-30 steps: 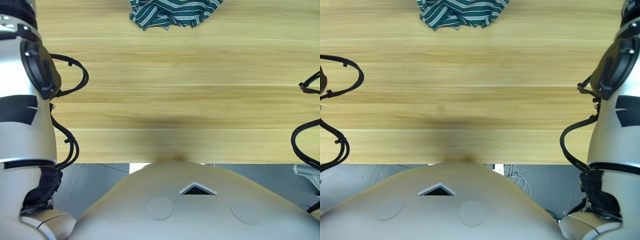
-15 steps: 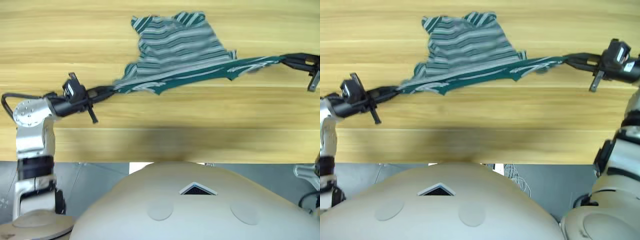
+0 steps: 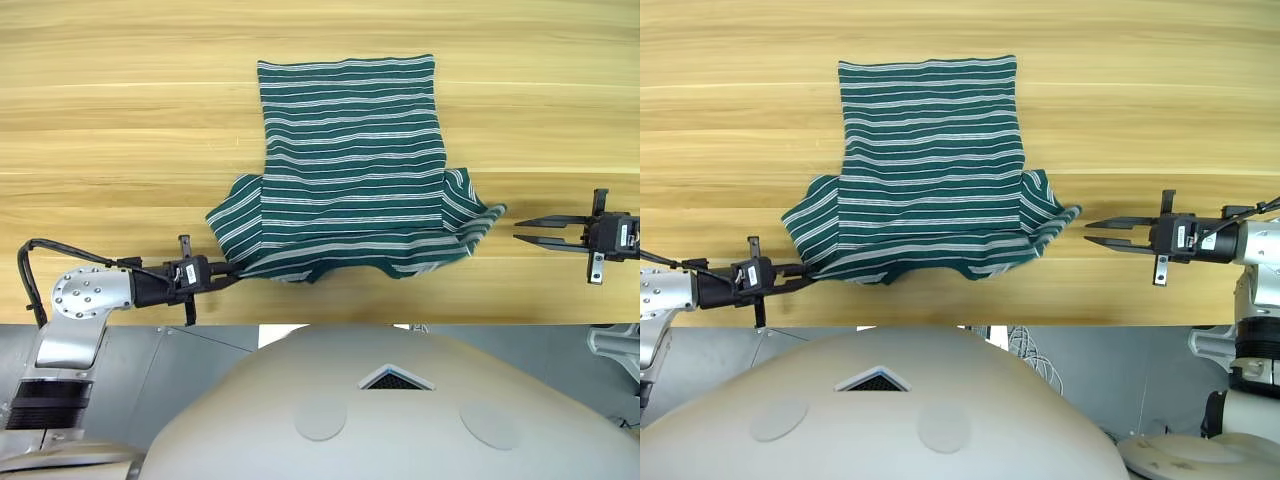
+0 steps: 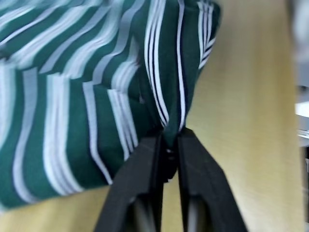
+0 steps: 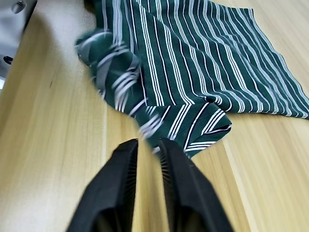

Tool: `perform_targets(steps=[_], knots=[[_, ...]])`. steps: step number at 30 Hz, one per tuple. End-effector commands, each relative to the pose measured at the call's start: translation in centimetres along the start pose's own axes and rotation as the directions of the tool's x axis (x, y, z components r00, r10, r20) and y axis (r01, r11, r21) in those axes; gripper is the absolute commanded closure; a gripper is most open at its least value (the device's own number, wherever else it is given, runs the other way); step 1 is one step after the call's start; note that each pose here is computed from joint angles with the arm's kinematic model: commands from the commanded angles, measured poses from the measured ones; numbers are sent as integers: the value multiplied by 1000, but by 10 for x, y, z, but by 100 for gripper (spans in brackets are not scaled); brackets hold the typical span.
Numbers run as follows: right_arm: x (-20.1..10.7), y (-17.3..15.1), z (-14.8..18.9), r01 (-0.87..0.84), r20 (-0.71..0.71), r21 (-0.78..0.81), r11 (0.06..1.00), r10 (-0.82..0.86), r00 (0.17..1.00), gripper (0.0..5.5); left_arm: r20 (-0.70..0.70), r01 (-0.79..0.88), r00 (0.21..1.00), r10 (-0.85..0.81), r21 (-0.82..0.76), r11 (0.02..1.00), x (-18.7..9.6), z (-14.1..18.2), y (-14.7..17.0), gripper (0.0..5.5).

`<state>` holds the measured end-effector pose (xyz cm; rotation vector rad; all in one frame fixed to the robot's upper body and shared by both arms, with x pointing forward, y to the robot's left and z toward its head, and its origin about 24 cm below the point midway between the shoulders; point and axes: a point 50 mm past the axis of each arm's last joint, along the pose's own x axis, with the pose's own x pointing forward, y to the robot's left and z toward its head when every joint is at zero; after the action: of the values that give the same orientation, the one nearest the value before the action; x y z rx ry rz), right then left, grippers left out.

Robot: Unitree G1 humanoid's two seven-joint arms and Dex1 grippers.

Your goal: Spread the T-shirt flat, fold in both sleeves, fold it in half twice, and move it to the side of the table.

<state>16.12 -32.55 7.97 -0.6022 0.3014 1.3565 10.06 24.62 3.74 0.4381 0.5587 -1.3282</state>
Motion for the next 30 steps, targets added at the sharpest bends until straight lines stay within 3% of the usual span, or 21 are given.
perform_targets(steps=[1,7,10,14,17,21,25,30], knots=[[-12,-1,2,9,-13,-7,1000,-9,1000,380,-41,35,999,-34,0,999,-11,4,-3,428],[-14,-32,13,140,70,-85,986,-135,988,283,-89,-104,990,110,72,992,-30,9,13,328],[22,-69,26,175,123,-125,977,-160,979,283,-58,-218,972,227,122,968,-51,20,27,282],[97,-105,38,129,160,-111,985,-111,981,283,174,-435,893,416,90,896,-64,37,49,264],[154,-124,47,73,156,-61,995,-63,986,283,295,-609,725,622,-148,779,-63,24,59,264],[215,-136,56,47,70,43,998,-50,996,283,130,-632,557,820,-574,520,-42,-8,46,264],[250,-136,53,124,-33,200,972,-119,992,283,-43,-571,520,853,-761,309,-25,-25,26,264],[268,-122,39,175,-143,272,946,-140,980,283,-117,-531,529,841,-818,220,-13,-18,13,264]])
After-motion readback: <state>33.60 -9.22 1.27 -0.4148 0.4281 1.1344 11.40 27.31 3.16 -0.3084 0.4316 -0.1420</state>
